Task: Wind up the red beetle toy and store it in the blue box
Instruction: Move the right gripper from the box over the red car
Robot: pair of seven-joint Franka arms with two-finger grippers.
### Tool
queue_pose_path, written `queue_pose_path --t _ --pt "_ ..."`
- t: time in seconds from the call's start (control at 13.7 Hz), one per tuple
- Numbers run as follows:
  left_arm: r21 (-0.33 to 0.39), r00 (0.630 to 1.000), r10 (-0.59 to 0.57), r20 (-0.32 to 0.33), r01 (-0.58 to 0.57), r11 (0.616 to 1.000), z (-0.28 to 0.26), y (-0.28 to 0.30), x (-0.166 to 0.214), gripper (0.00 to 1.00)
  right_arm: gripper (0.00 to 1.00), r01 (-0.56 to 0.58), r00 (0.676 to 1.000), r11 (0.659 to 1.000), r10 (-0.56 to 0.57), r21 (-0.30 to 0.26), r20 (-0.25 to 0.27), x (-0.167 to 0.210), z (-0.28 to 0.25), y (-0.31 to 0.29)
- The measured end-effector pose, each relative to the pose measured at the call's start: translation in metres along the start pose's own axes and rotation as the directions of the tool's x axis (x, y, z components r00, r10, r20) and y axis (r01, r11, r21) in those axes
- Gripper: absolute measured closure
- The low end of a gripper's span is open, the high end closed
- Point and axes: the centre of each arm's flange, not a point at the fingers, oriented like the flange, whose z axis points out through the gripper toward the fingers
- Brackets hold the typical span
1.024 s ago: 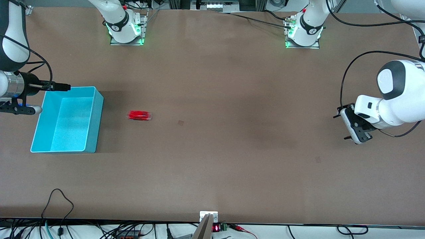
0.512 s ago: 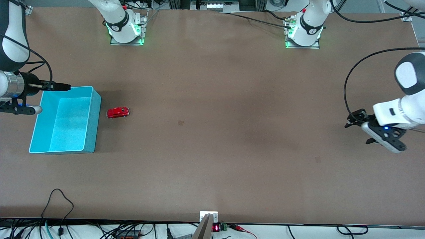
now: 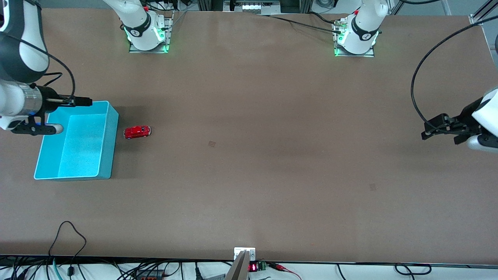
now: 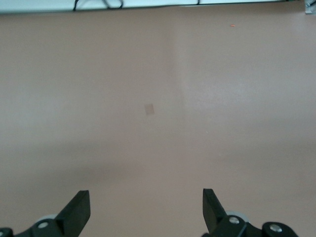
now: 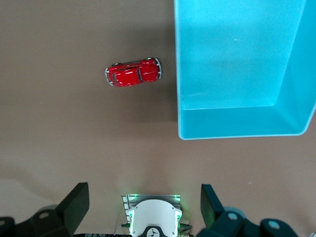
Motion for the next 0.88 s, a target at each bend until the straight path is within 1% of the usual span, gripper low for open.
queue_pose_path --t 0.07,0.29,0.44,0.51,0.59,0.66,0.8,0.88 --pt "-0.001 0.999 -0.035 0.008 0.035 0.999 -0.01 0.003 -0.007 0.0 0.0 0.032 0.999 0.999 -0.032 -0.006 0.001 0.001 0.003 -0.008" --pt "-0.003 0.998 -0.068 -0.006 0.068 0.998 -0.031 0.005 -0.019 0.0 0.0 0.151 0.988 0.988 -0.151 -0.015 -0.012 0.01 0.021 -0.017" --pt "-0.004 0.997 -0.075 -0.006 0.075 0.997 -0.035 0.005 -0.027 0.0 0.0 0.248 0.968 0.968 -0.249 -0.022 -0.03 0.018 0.038 -0.018" --pt "-0.004 0.997 -0.076 -0.002 0.076 0.997 -0.035 0.005 -0.031 0.0 0.0 0.301 0.952 0.953 -0.302 -0.029 -0.043 0.02 0.048 -0.018" --pt "-0.005 0.997 -0.078 0.001 0.078 0.997 -0.034 0.005 -0.033 0.0 0.0 0.364 0.929 0.931 -0.366 -0.039 -0.059 0.023 0.058 -0.018" --pt "-0.005 0.997 -0.081 0.004 0.081 0.997 -0.033 0.004 -0.036 0.0 0.0 0.435 0.896 0.899 -0.438 -0.055 -0.073 0.024 0.068 -0.018" --pt "-0.002 0.996 -0.092 0.008 0.092 0.996 -0.034 0.002 -0.043 0.0 0.0 0.567 0.813 0.817 -0.575 -0.103 -0.089 0.022 0.083 -0.018" --pt "0.001 0.995 -0.101 0.006 0.1 0.995 -0.036 0.001 -0.047 0.0 0.0 0.626 0.764 0.768 -0.639 -0.137 -0.089 0.019 0.091 -0.019"
